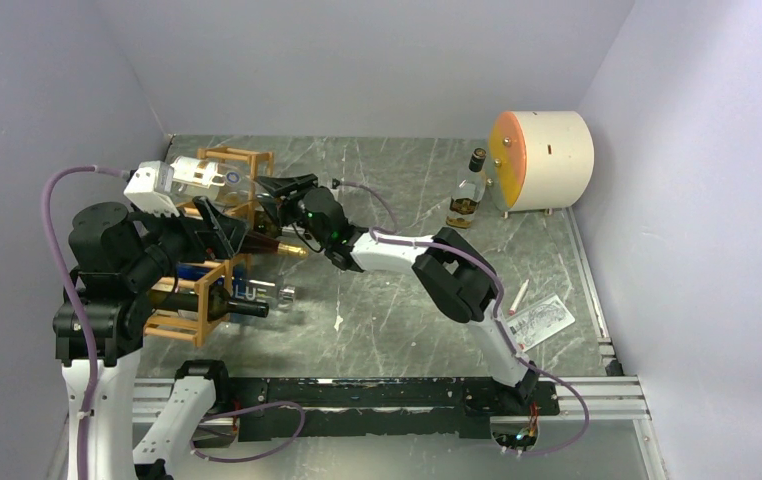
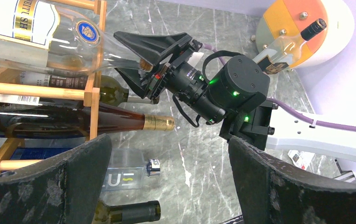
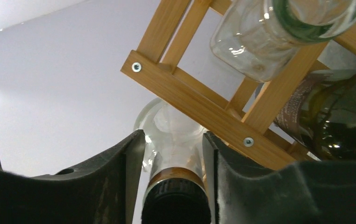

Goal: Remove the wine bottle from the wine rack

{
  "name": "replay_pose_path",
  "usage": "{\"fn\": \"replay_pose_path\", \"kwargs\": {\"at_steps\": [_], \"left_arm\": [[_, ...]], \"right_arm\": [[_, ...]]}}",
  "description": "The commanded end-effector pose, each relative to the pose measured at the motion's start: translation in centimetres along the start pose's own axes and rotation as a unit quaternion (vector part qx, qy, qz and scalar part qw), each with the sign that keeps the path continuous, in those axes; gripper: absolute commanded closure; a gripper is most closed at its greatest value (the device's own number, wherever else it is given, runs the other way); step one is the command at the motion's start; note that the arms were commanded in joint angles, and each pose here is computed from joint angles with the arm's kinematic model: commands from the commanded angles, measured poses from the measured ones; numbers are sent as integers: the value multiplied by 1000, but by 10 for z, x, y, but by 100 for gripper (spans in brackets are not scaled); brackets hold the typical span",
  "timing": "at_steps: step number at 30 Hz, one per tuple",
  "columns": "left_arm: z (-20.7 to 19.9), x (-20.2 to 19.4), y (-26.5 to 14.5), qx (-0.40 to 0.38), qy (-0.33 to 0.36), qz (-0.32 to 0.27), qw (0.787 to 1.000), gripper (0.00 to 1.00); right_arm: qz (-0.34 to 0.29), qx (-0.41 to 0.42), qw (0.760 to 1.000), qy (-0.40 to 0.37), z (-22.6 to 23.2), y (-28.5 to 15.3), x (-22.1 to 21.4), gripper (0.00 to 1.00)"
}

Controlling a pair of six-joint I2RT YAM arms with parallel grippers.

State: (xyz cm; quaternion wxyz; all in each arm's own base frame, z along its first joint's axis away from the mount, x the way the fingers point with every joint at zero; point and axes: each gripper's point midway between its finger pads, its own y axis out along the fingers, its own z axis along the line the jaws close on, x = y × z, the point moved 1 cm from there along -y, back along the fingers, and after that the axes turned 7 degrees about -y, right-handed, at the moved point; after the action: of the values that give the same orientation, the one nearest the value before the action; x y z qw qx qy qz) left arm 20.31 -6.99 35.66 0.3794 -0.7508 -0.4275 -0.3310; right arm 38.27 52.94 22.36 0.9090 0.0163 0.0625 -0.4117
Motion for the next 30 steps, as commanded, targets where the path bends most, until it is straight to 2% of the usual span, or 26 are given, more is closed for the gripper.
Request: {"fn": "replay_pose_path", "kwargs": {"at_steps": [1, 7, 11, 22, 30], "left_arm": [[-6, 6, -5, -9, 2, -11, 1000, 2], [-5, 5, -3, -9, 0, -10, 1000, 2], [-5, 6, -1, -9, -1, -7, 1000, 2], [1, 7, -2, 8, 2, -7, 1000, 2], [1, 13, 1, 13, 4, -8, 1000, 2]], "right_arm": [[-24, -18, 1000, 3, -8, 6, 5, 53], [-20, 2, 1000, -4, 13, 3, 5, 77], [-9, 26, 1000, -15, 33, 0, 4, 99], [26, 119, 993, -2, 100, -19, 1, 100], [18, 151, 988, 8, 129, -35, 14, 100]]}}
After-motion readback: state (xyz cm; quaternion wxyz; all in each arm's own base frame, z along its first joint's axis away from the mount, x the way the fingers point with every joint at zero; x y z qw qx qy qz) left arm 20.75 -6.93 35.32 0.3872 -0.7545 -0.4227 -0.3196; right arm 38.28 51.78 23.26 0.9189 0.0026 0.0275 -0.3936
